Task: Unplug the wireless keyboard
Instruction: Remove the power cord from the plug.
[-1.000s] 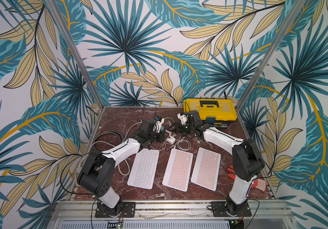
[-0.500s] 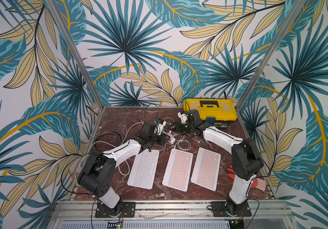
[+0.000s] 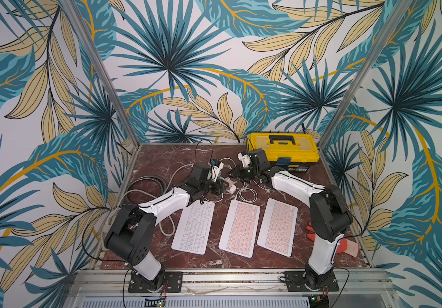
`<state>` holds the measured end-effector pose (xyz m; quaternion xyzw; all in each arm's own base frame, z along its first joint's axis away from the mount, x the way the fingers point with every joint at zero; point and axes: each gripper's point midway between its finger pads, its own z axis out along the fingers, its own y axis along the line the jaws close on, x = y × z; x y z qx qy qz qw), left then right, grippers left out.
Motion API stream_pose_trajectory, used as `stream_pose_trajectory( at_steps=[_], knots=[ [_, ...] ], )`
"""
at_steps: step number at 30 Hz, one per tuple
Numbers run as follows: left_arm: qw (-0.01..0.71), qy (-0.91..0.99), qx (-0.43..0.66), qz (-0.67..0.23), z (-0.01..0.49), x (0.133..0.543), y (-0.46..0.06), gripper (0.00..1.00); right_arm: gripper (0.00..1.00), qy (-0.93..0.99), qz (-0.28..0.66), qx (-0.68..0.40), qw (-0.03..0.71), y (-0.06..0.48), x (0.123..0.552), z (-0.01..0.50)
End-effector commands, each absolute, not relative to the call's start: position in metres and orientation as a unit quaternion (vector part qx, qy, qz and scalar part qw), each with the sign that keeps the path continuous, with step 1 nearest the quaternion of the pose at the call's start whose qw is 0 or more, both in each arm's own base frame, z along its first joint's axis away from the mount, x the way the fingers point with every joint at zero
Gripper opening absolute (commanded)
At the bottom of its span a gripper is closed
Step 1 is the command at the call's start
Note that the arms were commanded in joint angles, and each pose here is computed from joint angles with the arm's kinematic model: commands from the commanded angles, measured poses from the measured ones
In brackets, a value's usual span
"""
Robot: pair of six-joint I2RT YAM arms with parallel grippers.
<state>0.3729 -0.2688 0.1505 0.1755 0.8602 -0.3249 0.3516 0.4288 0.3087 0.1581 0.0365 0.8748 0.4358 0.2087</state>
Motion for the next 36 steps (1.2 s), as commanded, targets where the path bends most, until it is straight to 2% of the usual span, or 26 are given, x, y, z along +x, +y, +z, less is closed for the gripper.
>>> stream_pose_trajectory(
  at_steps=[1, 10, 16, 21, 29, 36],
  knots=[
    [0.355, 0.856, 0.181, -0.329, 0.154, 0.368, -0.269, 0.00, 0.04, 0.882, 0.419, 0.053, 0.208, 0.299, 0.433, 0.142],
    [0.366, 0.841, 0.215, -0.335, 0.164, 0.354, -0.270, 0.00, 0.03, 0.861, 0.434, 0.109, 0.241, 0.272, 0.459, 0.144],
    [0.364, 0.858, 0.176, -0.318, 0.155, 0.360, -0.260, 0.00, 0.02, 0.807, 0.493, 0.168, 0.278, 0.271, 0.473, 0.153],
    [0.351, 0.860, 0.173, -0.327, 0.149, 0.358, -0.265, 0.00, 0.02, 0.802, 0.498, 0.148, 0.296, 0.286, 0.471, 0.158],
    [0.316, 0.848, 0.213, -0.370, 0.143, 0.340, -0.279, 0.00, 0.01, 0.831, 0.451, 0.091, 0.313, 0.279, 0.465, 0.170],
    [0.318, 0.851, 0.198, -0.368, 0.145, 0.354, -0.282, 0.02, 0.00, 0.836, 0.450, 0.066, 0.306, 0.291, 0.447, 0.180]
  ],
)
